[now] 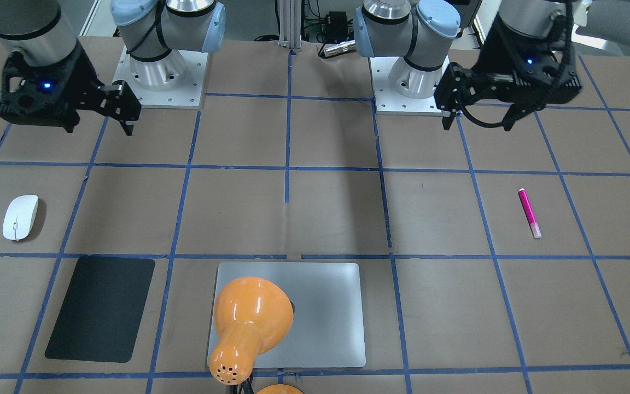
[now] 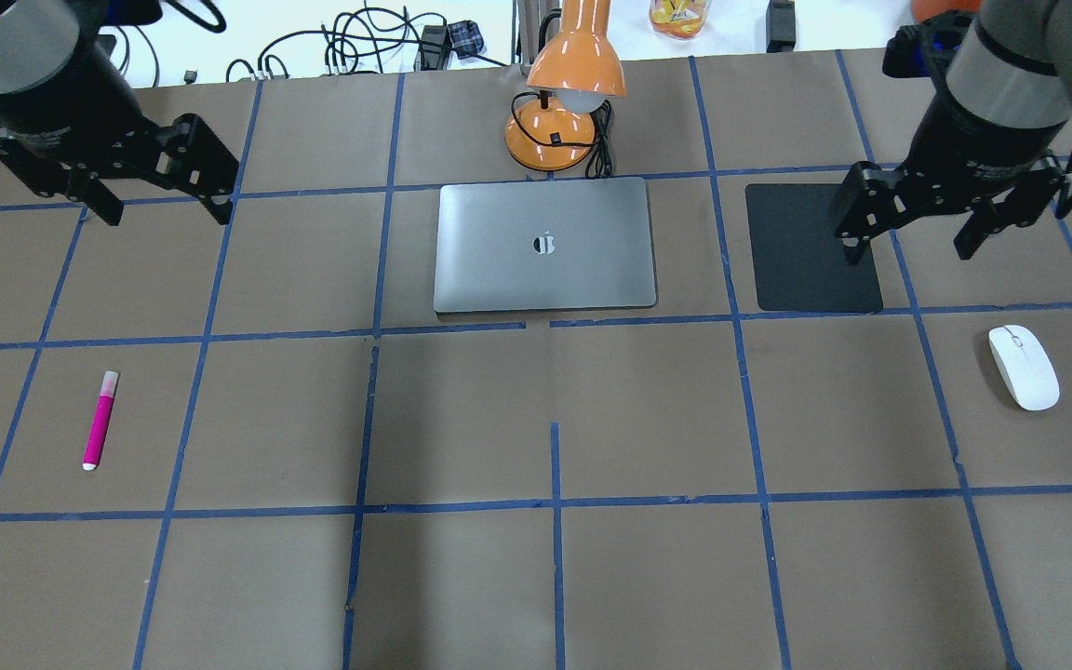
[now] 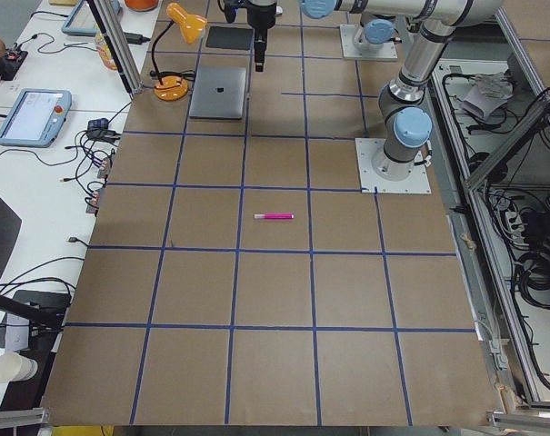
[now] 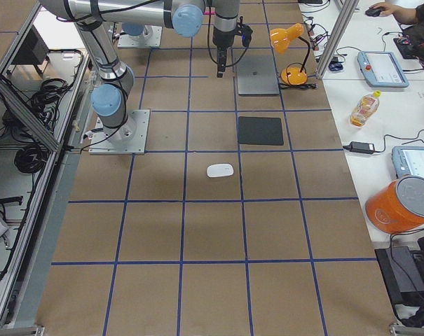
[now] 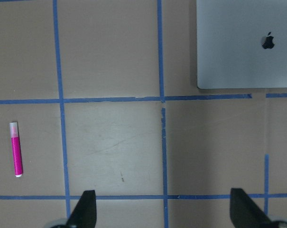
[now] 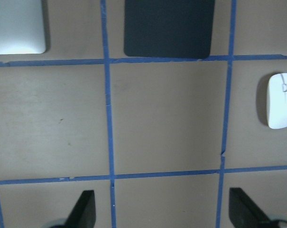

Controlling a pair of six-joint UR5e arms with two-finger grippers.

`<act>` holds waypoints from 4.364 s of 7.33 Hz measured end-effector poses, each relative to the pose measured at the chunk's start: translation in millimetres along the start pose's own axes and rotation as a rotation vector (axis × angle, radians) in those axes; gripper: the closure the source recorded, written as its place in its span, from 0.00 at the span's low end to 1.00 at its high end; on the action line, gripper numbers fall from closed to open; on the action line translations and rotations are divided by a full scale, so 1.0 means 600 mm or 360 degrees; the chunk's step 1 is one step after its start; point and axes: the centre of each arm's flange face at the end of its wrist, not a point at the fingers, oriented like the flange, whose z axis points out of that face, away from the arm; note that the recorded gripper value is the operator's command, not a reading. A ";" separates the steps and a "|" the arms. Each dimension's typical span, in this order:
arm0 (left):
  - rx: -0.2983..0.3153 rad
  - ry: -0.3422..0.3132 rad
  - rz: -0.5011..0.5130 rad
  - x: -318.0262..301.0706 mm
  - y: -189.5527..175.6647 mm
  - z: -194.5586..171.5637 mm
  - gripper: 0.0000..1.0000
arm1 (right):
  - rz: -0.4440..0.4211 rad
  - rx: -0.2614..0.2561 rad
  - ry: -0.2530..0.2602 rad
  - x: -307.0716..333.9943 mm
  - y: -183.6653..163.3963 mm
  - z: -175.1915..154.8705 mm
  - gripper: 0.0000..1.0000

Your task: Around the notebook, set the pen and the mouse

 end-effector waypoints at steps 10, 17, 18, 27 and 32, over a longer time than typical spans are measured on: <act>0.0062 -0.0006 0.0100 -0.371 0.119 0.553 0.06 | -0.0228 0.0042 -0.0057 0.401 -0.076 0.391 0.00; 0.0045 0.0017 -0.0008 -0.429 0.123 0.582 1.00 | -0.0243 -0.0039 -0.0131 0.401 -0.087 0.492 0.10; 0.0048 0.0016 -0.0009 -0.430 0.123 0.581 1.00 | -0.0244 -0.0043 -0.0133 0.400 -0.086 0.495 0.14; 0.0072 0.0110 -0.0871 -0.103 0.057 0.479 1.00 | -0.0236 -0.0060 -0.0125 0.404 -0.088 0.499 0.62; 0.0035 0.0140 -0.1756 0.323 0.112 0.454 1.00 | -0.0190 0.0068 -0.0042 0.321 -0.169 0.418 0.62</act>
